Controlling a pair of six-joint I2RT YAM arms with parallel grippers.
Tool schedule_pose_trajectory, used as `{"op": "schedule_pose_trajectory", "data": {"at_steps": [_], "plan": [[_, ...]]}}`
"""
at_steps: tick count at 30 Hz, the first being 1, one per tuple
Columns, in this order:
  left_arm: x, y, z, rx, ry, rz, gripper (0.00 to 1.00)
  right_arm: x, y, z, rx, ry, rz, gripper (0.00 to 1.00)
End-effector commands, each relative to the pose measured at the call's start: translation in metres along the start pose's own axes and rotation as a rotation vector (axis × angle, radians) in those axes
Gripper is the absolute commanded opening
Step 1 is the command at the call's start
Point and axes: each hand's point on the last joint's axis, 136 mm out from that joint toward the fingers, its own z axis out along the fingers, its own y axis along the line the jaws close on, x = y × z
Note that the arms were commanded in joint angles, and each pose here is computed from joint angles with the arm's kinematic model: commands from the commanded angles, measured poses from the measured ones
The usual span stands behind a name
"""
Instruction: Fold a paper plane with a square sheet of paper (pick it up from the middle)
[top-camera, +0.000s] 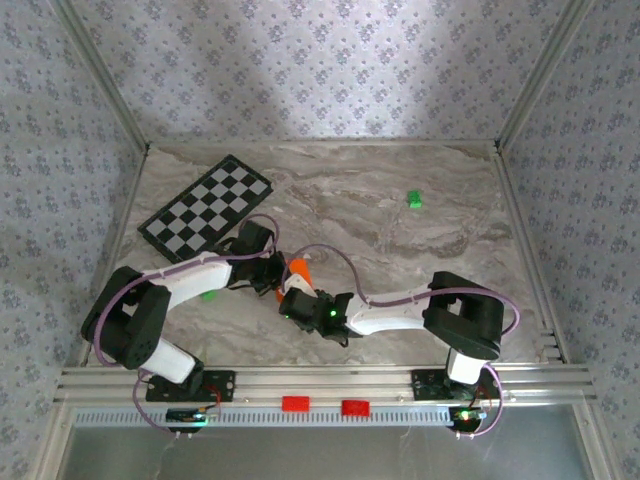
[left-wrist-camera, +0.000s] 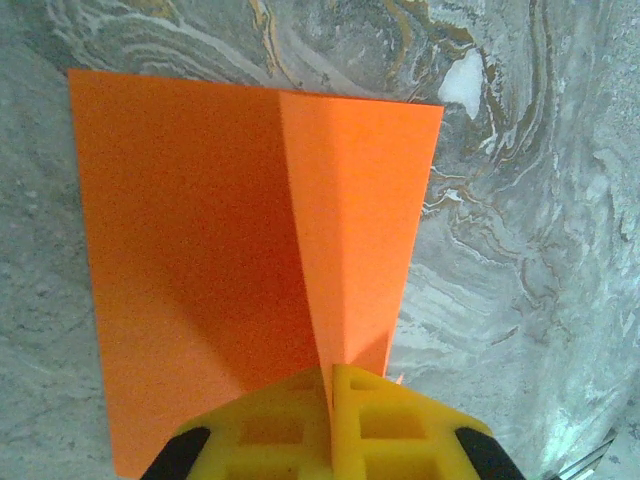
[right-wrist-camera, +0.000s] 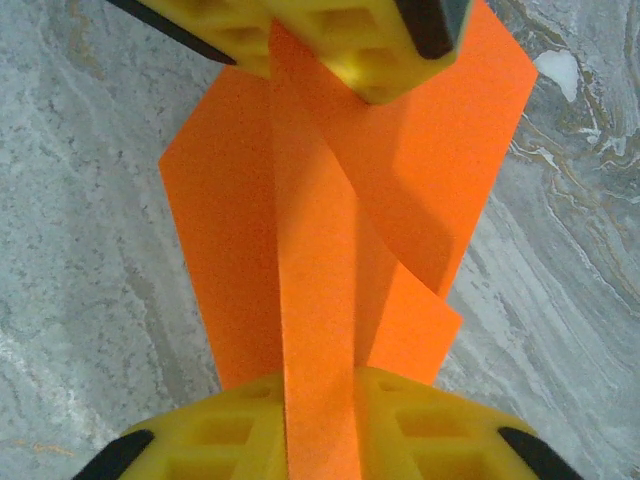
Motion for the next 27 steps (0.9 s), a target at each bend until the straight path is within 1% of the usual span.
{"op": "schedule_pose_trajectory", "data": {"at_steps": [1,5,8,12,15,17,18,19,21,22,23,25,27], "plan": [[0.002,-0.004,-0.002,0.020,0.010,-0.007,0.04,-0.004,-0.001,-0.004,0.007,-0.019,0.018,0.21],[0.003,-0.004,-0.002,0.018,0.011,-0.011,0.04,-0.003,-0.002,-0.004,0.005,-0.019,0.025,0.20],[0.003,-0.003,-0.002,0.016,0.011,-0.010,0.04,-0.004,0.000,-0.004,-0.006,-0.027,0.037,0.16],[0.002,-0.002,-0.003,0.011,0.005,-0.010,0.05,-0.001,0.000,-0.004,-0.028,-0.023,0.061,0.07],[0.001,-0.002,-0.005,0.008,-0.006,-0.009,0.10,0.001,0.001,-0.002,-0.053,-0.019,0.087,0.04],[-0.001,-0.002,-0.008,0.006,-0.017,-0.002,0.15,0.002,0.002,-0.001,-0.071,-0.018,0.100,0.02],[-0.004,-0.001,-0.010,-0.002,-0.028,-0.002,0.21,0.002,0.003,0.000,-0.083,-0.020,0.105,0.02],[-0.006,0.000,-0.014,-0.009,-0.041,-0.002,0.29,0.003,0.005,0.001,-0.098,-0.017,0.112,0.01],[-0.011,0.000,-0.021,-0.007,-0.062,-0.002,0.40,0.004,0.008,0.002,-0.133,-0.008,0.134,0.01],[-0.014,0.000,-0.027,-0.004,-0.084,-0.004,0.51,0.006,0.011,0.003,-0.162,-0.001,0.148,0.01],[-0.017,0.001,-0.032,-0.005,-0.104,-0.006,0.56,0.007,0.013,0.005,-0.185,0.002,0.168,0.01],[-0.021,0.004,-0.044,-0.008,-0.149,-0.009,0.65,0.009,0.014,0.008,-0.234,0.000,0.230,0.01],[-0.023,0.007,-0.055,-0.001,-0.187,-0.014,0.68,0.006,0.012,0.011,-0.267,-0.017,0.269,0.03]]}}
